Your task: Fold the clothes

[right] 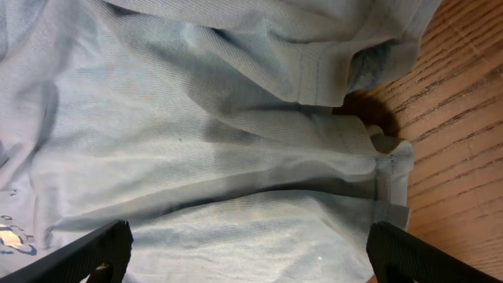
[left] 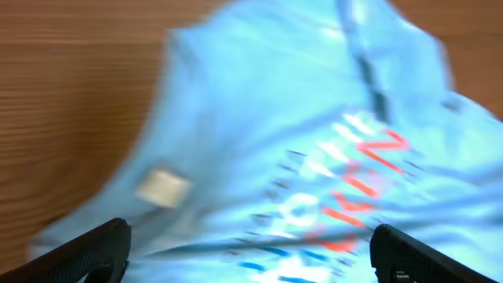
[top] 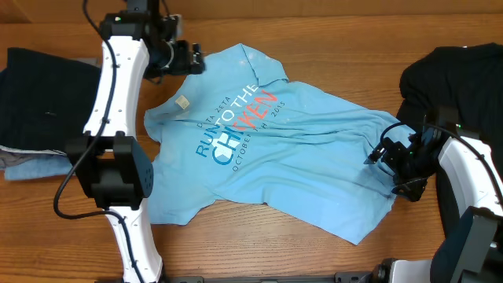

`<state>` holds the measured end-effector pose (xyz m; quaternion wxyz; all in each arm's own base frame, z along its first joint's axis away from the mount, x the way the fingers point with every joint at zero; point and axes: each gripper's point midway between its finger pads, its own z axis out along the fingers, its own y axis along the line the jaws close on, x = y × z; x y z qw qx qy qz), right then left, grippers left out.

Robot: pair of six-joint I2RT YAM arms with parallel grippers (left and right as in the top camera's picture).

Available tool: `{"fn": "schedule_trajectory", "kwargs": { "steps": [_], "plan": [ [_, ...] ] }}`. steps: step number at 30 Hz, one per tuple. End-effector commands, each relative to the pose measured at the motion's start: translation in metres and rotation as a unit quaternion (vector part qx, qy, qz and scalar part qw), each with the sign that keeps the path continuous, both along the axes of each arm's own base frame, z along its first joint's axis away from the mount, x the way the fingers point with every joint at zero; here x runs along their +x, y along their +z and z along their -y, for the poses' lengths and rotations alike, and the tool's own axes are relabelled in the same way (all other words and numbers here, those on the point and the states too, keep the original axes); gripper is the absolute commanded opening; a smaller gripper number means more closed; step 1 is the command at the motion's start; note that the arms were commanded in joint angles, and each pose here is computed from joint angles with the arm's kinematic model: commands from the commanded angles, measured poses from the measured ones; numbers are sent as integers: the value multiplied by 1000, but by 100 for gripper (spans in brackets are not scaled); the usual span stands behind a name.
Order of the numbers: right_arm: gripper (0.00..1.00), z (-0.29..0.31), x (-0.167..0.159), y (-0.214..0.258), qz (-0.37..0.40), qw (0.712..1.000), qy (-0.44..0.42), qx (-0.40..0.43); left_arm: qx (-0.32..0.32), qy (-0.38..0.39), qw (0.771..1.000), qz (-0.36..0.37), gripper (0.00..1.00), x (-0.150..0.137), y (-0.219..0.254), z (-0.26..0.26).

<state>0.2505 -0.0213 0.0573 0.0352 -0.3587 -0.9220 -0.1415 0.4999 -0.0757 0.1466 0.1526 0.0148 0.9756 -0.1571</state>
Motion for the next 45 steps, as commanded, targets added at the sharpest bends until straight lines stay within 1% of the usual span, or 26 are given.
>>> {"fn": "schedule_trajectory", "kwargs": {
  "steps": [1, 5, 8, 10, 12, 13, 14, 15, 18, 21, 24, 26, 27, 31, 35, 38, 40, 41, 43, 44, 45],
  "plan": [
    [100, 4, 6, 4, 10, 1000, 0, -6, -43, -62, 997, 6, 100, -13, 16, 41],
    [100, 4, 6, 4, 10, 1000, 0, -6, 21, -39, 999, -23, 100, -23, 4, 30],
    [100, 4, 6, 4, 10, 1000, 0, -6, 22, -49, 998, -33, 100, -29, -1, 37],
    [100, 4, 6, 4, 10, 1000, 0, -6, 25, -66, 997, -32, 95, -31, -5, 44],
    [100, 5, 10, 4, 19, 1000, 0, -9, 26, -79, 996, -24, 93, -30, -6, 53],
    [100, 8, 20, 4, 39, 999, 0, -15, 26, -83, 996, -16, 93, -27, -6, 58],
    [100, 14, 43, 6, 87, 996, -1, -28, 25, -88, 996, -2, 93, -22, -4, 64],
    [100, 13, 53, 9, 107, 994, -8, -21, 24, -93, 995, 15, 93, -16, -2, 70],
    [100, 12, 55, 10, 113, 993, -7, -18, 27, -107, 991, 77, 93, 5, 7, 94],
    [100, 12, 55, 10, 113, 993, -7, -18, 48, -108, 985, 122, 93, 23, 10, 107],
    [100, 12, 55, 10, 113, 993, -7, -18, 56, -111, 980, 153, 97, 38, 7, 118],
    [100, 12, 55, 10, 113, 993, -7, -18, 62, -110, 978, 165, 97, 49, -2, 122],
    [100, 12, 55, 10, 113, 993, -7, -18, 72, -106, 978, 167, 97, 61, -24, 121],
    [100, 12, 55, 10, 113, 993, -7, -18, 84, -108, 980, 146, 97, 72, -73, 115],
    [100, 12, 55, 10, 113, 993, -7, -18, 92, -105, 984, 110, 97, 74, -132, 106],
    [100, 12, 55, 10, 113, 993, -7, -18, 97, -101, 986, 89, 98, 73, -162, 98],
    [100, 12, 55, 10, 113, 993, -7, -18, 108, -92, 987, 74, 97, 71, -174, 87],
    [100, 12, 55, 10, 113, 993, -7, -18, 138, -78, 986, 56, 88, 67, -180, 70],
    [100, 12, 55, 10, 113, 993, -7, -18, 164, -66, 984, 33, 77, 59, -183, 52],
    [100, 12, 55, 10, 113, 993, -7, -18, 174, -64, 983, 17, 73, 52, -185, 45],
    [100, 12, 55, 10, 113, 993, -7, -18, 188, -61, 980, -5, 64, 44, -188, 35]
  ]
}}
